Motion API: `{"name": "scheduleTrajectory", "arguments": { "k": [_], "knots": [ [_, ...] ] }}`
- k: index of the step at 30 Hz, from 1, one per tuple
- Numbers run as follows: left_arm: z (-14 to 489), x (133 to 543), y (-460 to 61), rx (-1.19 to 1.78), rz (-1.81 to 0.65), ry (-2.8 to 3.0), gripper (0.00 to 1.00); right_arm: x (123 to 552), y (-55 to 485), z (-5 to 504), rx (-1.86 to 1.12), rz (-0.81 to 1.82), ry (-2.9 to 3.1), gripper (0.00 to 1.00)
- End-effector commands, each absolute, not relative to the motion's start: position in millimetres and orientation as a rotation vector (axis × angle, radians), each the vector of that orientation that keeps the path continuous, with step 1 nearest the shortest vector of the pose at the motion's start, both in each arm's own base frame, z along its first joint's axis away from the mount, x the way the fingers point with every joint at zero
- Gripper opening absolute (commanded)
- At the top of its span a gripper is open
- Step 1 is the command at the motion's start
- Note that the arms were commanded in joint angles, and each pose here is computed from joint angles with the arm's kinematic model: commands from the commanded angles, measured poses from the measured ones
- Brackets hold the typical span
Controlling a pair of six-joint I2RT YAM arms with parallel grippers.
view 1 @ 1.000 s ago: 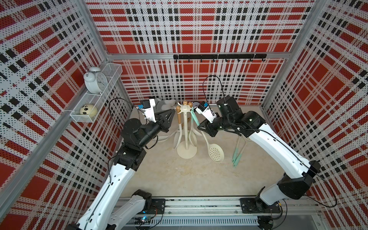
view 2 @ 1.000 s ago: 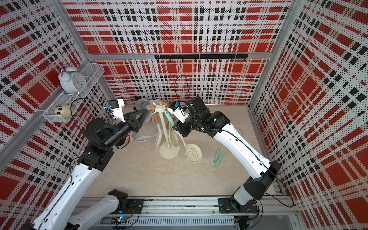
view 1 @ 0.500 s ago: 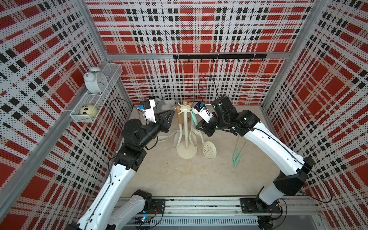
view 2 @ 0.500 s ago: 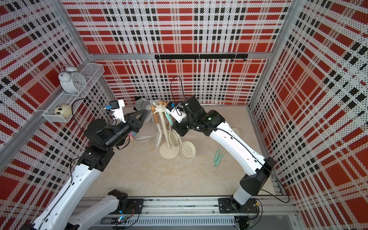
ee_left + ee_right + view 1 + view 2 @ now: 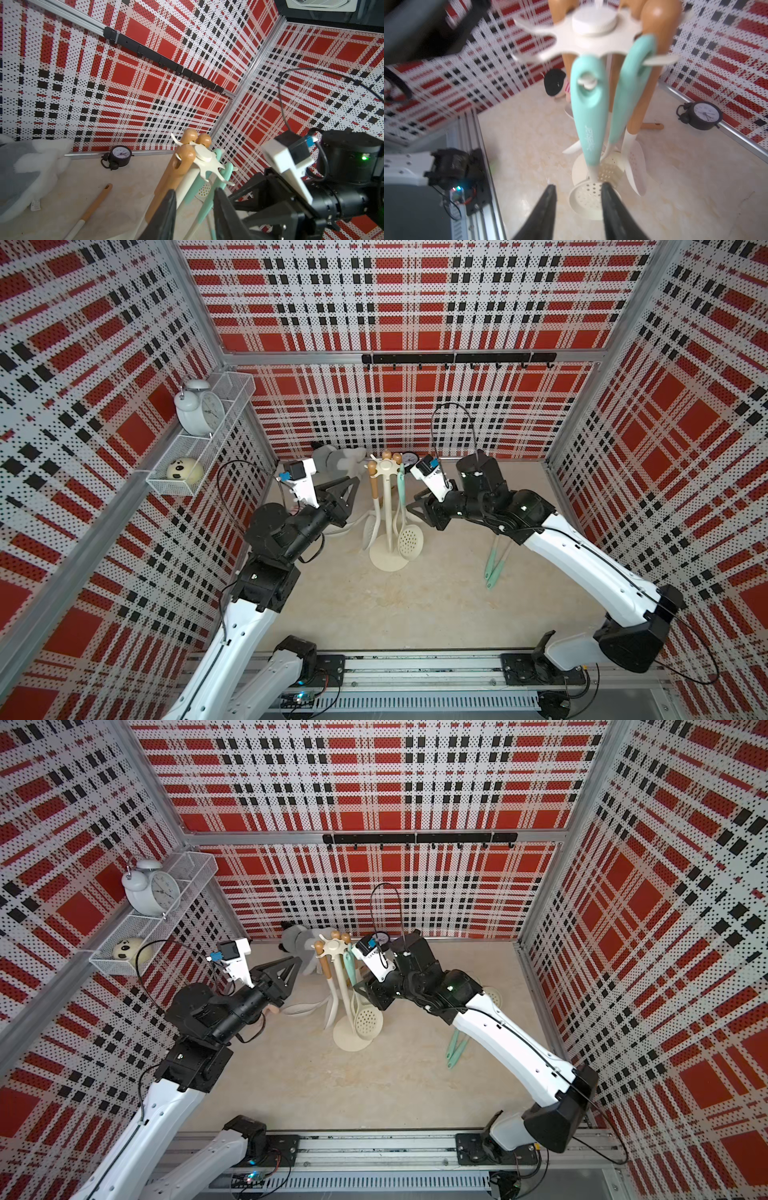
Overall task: Hang the skimmer on the kitchen utensil rack
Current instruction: Hang the skimmer on the rack.
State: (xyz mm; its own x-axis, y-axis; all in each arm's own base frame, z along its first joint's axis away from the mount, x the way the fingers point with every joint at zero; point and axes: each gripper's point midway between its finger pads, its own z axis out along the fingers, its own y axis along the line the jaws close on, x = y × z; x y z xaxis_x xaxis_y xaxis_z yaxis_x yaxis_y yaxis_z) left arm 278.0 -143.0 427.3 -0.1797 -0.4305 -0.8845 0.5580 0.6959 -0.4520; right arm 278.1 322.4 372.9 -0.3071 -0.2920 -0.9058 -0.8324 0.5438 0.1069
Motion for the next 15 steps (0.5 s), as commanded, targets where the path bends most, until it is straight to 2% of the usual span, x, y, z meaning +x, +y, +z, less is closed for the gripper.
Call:
{"name": "scheduleTrajectory", "arguments": {
  "k": [1, 4, 9, 15],
  "knots": [
    [435, 268, -143, 0.149, -0.896, 1.448, 0.34, 283, 310, 423, -0.777, 0.787, 1.687, 0.16],
    [430, 266, -144, 0.159, -0.900, 1.443, 0.33, 282, 309, 431, -0.731, 0.898, 1.633, 0.01],
    [419, 271, -146, 0.150, -0.907, 1.470, 0.30, 283, 337, 429, -0.796, 1.034, 1.630, 0.00],
    [411, 272, -149, 0.147, -0.925, 1.479, 0.28, 295, 351, 415, -0.802, 1.065, 1.657, 0.00]
  ]
}}
